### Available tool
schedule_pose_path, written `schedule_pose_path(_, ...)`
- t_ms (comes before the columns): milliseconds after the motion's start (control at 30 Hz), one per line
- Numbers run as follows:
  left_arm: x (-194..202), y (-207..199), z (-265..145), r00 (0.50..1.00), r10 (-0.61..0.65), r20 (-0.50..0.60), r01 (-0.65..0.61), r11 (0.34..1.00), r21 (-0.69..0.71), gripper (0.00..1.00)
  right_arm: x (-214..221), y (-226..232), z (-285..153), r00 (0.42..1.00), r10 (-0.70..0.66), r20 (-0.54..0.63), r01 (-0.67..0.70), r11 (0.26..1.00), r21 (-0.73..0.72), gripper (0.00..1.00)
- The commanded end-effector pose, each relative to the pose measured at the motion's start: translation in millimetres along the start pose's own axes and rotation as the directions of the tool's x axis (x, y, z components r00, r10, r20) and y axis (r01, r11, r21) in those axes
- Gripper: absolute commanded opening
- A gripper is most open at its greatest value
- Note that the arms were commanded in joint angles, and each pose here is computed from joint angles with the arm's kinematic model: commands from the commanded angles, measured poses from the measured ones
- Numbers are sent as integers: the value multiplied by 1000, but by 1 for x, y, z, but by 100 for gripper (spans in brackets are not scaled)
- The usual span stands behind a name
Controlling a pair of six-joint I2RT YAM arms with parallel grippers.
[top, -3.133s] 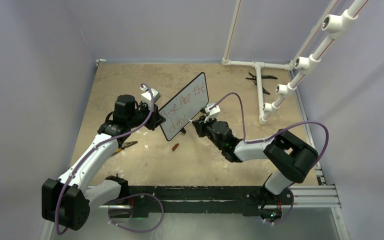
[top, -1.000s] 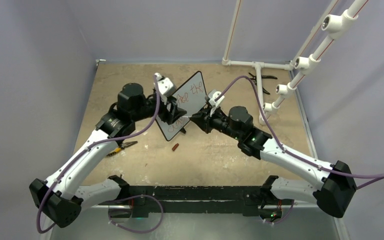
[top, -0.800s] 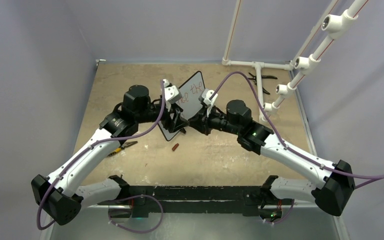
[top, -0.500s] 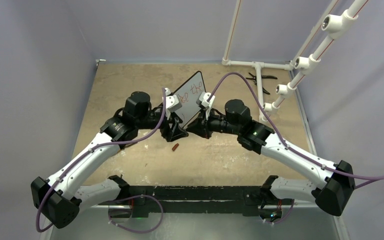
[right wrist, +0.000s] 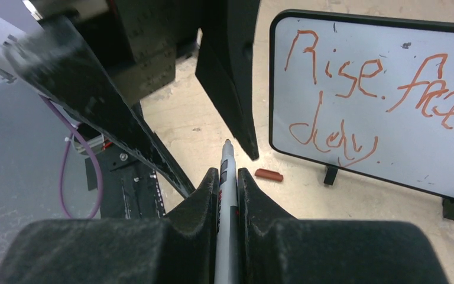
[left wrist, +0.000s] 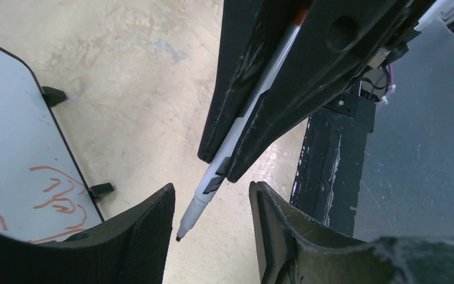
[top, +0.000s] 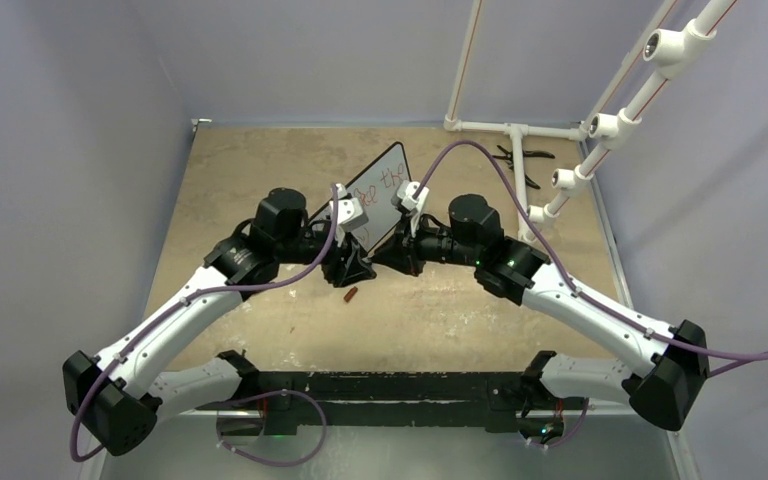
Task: Write a sentence on the whiteboard
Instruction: Pass from the right arm to the left, then pass from the left arm to the right
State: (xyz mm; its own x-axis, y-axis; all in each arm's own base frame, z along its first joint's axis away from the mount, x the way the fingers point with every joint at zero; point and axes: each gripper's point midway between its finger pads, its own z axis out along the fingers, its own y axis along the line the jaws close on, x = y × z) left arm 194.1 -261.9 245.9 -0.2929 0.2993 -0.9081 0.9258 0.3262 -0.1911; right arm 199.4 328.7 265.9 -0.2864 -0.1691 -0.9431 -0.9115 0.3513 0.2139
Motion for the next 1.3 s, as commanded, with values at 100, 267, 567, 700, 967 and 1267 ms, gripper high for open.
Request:
schedule_pose_path(100,3,-12,9,1000,20,-15,-19,998,64,32,-24,16,-2,999,3,34,-1,998,-67,0)
schedule_pose_path(267,-5,-22,11,999,9,43,-14,994,111,0,-21,13,-1,999,20,27,-18,998,-56,6)
schedule_pose_path(567,-11,-9,8,982,-83,168,85,996,-1,0,-52,-13,-18,956,149,255,-186,974,127,75)
schedule_pose_path(700,-21,-7,5,953,-138,271,148,989,-17,0,-73,-16,-40,888,186,421,-260,958,124,95)
schedule_pose_path(967,-36,-3,4,865,-211,456,228,973,18,0,-89,-16,-48,765,312,563,-396,918,30,99)
schedule_pose_path(1267,-41,-12,4,840,-218,497,204,975,84,0,-84,0,-47,668,403,626,-388,906,-169,91)
